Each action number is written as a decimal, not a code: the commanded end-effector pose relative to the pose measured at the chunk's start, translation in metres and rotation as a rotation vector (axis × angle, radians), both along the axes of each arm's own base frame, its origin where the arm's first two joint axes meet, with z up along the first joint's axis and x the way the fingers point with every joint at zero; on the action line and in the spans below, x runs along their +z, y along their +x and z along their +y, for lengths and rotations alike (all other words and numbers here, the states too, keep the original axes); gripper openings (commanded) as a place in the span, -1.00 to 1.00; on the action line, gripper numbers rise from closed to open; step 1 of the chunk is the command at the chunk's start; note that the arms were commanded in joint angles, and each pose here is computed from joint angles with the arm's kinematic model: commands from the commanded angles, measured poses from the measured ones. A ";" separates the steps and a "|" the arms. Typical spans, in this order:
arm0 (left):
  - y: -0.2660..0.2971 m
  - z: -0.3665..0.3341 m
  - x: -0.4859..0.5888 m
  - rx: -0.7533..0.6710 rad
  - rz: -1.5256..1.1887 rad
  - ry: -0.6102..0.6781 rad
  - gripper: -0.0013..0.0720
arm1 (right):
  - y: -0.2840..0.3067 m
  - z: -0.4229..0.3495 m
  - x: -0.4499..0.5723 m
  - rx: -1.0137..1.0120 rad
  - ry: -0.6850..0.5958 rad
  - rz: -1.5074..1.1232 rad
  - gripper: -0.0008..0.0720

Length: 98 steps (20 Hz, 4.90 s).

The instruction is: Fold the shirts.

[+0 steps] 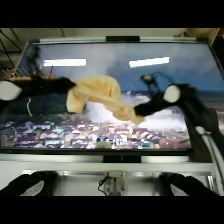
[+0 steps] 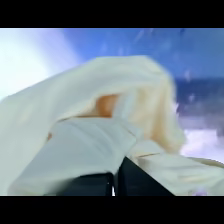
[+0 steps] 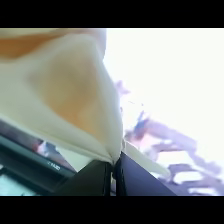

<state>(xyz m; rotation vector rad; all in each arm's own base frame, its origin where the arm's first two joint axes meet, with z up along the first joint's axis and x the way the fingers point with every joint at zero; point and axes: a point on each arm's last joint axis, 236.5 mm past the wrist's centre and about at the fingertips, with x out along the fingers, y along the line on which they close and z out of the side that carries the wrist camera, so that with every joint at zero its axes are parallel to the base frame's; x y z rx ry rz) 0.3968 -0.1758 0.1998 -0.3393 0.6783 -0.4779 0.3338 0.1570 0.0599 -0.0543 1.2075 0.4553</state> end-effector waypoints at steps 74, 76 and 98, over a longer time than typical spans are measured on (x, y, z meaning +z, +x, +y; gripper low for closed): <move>-0.026 -0.021 -0.198 -0.101 0.536 0.118 -0.88 | -0.056 -0.079 -0.140 -0.406 0.170 0.330 -0.79; -0.008 -0.006 -0.117 -0.094 0.308 0.191 -0.88 | -0.018 -0.093 -0.062 -0.323 0.122 0.089 -0.79; -0.064 0.085 0.044 0.135 -0.112 0.359 -0.88 | 0.044 -0.160 0.207 -0.344 -0.117 -0.523 -0.79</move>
